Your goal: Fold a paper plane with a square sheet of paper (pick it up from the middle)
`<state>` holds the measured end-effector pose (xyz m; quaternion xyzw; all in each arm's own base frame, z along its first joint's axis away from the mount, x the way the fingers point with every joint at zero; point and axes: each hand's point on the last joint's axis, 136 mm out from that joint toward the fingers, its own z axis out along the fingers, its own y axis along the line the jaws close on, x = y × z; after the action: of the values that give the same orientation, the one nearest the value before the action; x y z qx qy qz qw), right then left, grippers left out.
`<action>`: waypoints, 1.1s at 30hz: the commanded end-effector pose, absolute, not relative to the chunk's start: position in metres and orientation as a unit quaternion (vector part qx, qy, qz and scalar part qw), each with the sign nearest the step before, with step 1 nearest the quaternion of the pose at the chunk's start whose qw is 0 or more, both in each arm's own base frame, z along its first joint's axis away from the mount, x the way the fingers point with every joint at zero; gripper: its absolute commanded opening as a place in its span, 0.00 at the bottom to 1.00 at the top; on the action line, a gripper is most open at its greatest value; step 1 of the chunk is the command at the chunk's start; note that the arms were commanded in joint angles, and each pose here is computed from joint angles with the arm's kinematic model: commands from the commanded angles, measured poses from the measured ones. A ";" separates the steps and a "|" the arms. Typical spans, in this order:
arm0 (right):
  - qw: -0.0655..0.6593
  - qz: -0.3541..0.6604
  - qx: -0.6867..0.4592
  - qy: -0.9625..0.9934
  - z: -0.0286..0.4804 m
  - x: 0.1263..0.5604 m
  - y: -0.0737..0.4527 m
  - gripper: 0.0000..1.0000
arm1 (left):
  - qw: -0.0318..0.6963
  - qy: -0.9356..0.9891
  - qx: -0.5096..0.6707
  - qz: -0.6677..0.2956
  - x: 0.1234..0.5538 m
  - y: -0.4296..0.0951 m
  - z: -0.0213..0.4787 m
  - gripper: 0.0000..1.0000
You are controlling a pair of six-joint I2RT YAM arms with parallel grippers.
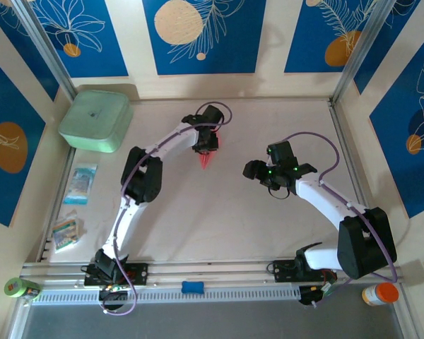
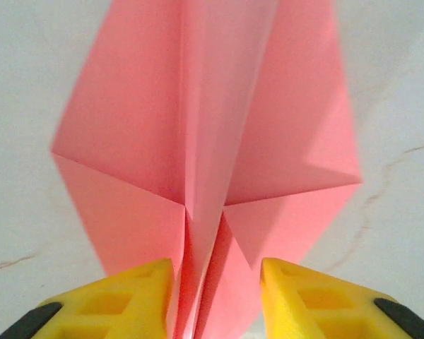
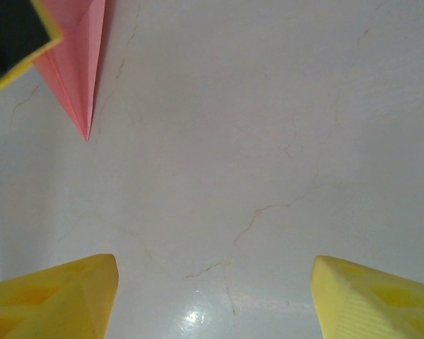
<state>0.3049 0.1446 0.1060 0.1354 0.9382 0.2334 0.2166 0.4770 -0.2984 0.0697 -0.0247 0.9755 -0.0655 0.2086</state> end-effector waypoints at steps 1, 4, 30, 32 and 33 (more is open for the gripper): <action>0.225 0.228 0.142 0.936 0.116 0.310 0.143 0.72 | 0.246 0.966 -0.027 -0.078 0.474 -0.294 0.124 0.39; 0.238 0.223 0.140 0.935 0.126 0.313 0.139 0.73 | 0.260 0.962 -0.028 -0.084 0.471 -0.291 0.143 0.39; 0.537 -0.065 0.205 0.815 0.152 0.349 -0.037 0.99 | 0.543 0.801 -0.114 0.226 0.355 -0.006 0.199 0.99; 0.541 -0.078 0.182 0.817 0.144 0.354 -0.038 0.99 | 0.555 0.793 -0.098 0.234 0.357 -0.001 0.187 0.99; 0.541 -0.078 0.171 0.820 0.141 0.357 -0.037 0.99 | 0.558 0.791 -0.090 0.235 0.357 0.001 0.181 0.99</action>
<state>0.3294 -0.0329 0.1030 0.1946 0.8656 -0.0663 0.4565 0.3449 -0.0077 0.1533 -0.0879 0.8384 0.2169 0.4922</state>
